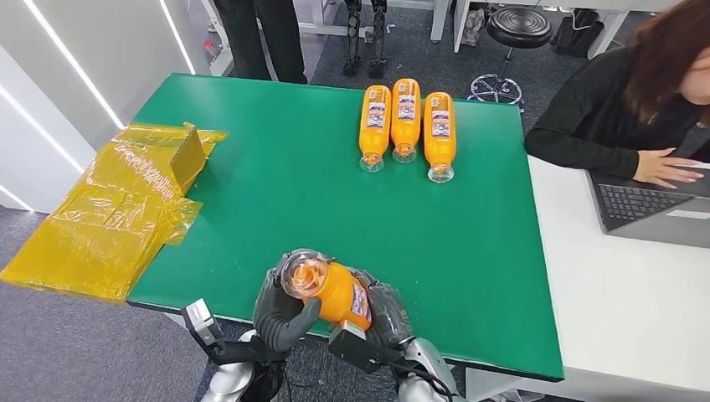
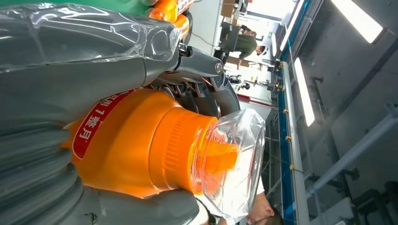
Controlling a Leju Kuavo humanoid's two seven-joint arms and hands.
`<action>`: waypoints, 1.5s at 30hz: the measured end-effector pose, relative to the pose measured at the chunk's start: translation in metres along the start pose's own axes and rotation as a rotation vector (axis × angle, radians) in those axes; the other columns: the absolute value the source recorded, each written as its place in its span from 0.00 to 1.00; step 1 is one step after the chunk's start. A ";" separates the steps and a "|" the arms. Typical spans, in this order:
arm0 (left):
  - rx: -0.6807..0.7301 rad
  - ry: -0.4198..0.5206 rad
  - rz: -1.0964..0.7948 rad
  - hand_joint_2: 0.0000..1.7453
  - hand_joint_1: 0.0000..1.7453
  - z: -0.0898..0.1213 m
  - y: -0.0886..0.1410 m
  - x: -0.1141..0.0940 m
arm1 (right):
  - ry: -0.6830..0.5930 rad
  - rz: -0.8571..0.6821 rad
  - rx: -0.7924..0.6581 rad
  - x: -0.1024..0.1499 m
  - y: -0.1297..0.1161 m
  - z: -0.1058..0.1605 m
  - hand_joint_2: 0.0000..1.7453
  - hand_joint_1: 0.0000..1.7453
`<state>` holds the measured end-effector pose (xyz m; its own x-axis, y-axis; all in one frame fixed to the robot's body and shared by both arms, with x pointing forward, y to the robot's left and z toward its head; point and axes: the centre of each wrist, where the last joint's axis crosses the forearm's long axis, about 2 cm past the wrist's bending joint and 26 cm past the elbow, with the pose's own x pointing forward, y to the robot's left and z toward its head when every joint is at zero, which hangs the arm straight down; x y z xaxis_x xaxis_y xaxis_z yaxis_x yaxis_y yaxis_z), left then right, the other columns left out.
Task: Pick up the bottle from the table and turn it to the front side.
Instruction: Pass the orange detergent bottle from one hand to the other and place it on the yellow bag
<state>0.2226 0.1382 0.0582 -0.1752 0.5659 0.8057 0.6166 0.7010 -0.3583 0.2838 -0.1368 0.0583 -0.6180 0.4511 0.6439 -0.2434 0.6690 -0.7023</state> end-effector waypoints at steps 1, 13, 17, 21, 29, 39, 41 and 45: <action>0.002 0.002 -0.002 1.00 0.08 0.001 0.000 0.000 | 0.004 0.001 0.004 0.000 0.000 0.000 1.00 1.00; 0.030 0.048 -0.078 1.00 0.00 0.012 -0.001 -0.003 | 0.048 0.028 0.120 0.002 0.001 -0.002 1.00 1.00; 0.034 0.052 -0.091 1.00 0.00 0.014 -0.002 -0.002 | 0.048 0.048 0.147 0.001 -0.002 -0.003 1.00 1.00; 0.039 0.058 -0.104 1.00 0.00 0.016 -0.001 0.000 | 0.043 0.065 0.172 0.000 -0.005 -0.005 1.00 1.00; 0.043 0.067 -0.116 1.00 0.00 0.019 0.000 0.000 | 0.029 0.110 0.203 0.000 -0.008 -0.006 1.00 1.00; 0.044 0.073 -0.123 1.00 1.00 0.021 0.002 0.000 | 0.015 0.166 0.230 -0.005 -0.015 -0.007 1.00 1.00; 0.041 0.075 -0.128 1.00 1.00 0.021 0.002 0.000 | 0.019 0.173 0.232 -0.005 -0.016 -0.006 1.00 1.00; 0.033 0.081 -0.140 1.00 1.00 0.019 0.005 0.001 | 0.031 0.190 0.230 -0.004 -0.018 -0.005 1.00 1.00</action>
<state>0.2109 0.1499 0.0486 -0.1940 0.4256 0.8839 0.5645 0.7853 -0.2543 0.2947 -0.1475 0.0695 -0.6466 0.5752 0.5010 -0.2909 0.4212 -0.8591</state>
